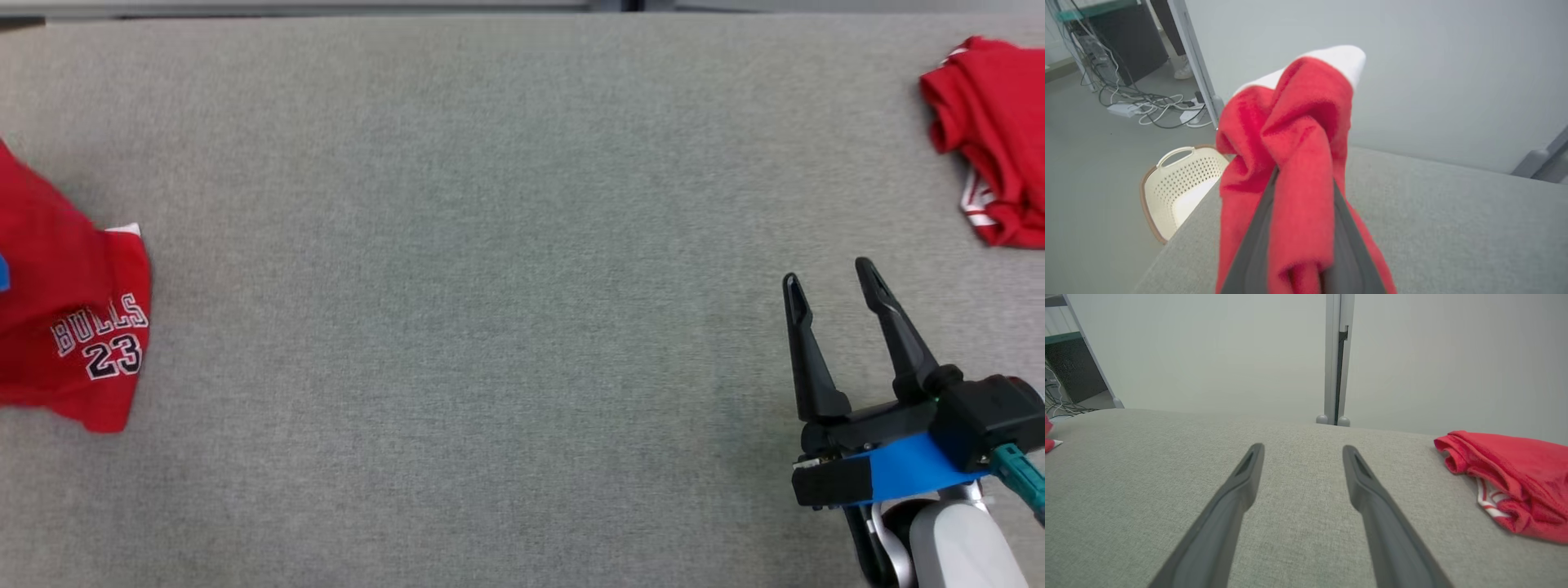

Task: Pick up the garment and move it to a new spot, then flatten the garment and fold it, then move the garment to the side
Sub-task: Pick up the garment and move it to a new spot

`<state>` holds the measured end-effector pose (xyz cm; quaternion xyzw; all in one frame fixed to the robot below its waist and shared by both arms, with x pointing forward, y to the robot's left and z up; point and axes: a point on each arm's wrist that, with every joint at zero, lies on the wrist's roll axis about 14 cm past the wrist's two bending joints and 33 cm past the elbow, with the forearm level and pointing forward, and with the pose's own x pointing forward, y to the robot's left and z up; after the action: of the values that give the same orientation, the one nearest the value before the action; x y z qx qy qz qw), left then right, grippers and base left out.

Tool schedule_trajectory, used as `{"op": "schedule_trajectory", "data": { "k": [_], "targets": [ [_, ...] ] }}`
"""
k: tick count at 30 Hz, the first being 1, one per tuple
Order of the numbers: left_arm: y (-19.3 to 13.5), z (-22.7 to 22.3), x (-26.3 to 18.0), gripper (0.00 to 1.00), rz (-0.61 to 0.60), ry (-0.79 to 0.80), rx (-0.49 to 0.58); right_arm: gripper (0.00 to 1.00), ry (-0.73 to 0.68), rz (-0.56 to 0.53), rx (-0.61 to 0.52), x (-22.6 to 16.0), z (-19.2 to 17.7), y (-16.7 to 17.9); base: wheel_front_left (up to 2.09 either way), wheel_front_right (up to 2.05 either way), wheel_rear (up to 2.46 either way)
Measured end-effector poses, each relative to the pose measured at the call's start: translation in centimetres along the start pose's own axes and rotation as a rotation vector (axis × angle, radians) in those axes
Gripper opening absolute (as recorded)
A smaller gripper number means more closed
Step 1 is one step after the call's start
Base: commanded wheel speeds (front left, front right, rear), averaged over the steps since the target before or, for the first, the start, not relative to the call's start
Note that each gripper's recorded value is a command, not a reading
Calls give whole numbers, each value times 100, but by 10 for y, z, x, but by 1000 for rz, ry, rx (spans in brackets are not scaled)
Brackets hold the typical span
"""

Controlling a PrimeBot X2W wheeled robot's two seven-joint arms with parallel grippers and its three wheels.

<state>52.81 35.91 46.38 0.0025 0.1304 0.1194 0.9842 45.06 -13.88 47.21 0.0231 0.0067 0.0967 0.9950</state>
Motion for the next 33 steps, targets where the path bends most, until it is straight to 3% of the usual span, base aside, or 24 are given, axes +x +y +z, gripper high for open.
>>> {"op": "schedule_trajectory", "data": {
  "k": [8, 20, 27, 33],
  "targets": [
    [-75, 119, -1, 0, -180, -379, 74, 100, -44, -79, 12, -28, 18, -21, 0, 0, 0],
    [-259, 242, -69, 0, -607, -746, 78, 100, -79, -223, 52, -73, 27, -58, 0, 0, 0],
    [-347, 235, -108, 0, -837, -753, 74, 100, -74, -283, 69, -89, 24, -73, 0, 0, 0],
    [-385, 177, -124, 0, -968, -631, 97, 100, -66, -292, 76, -90, 21, -75, 0, 0, 0]
  ]
}}
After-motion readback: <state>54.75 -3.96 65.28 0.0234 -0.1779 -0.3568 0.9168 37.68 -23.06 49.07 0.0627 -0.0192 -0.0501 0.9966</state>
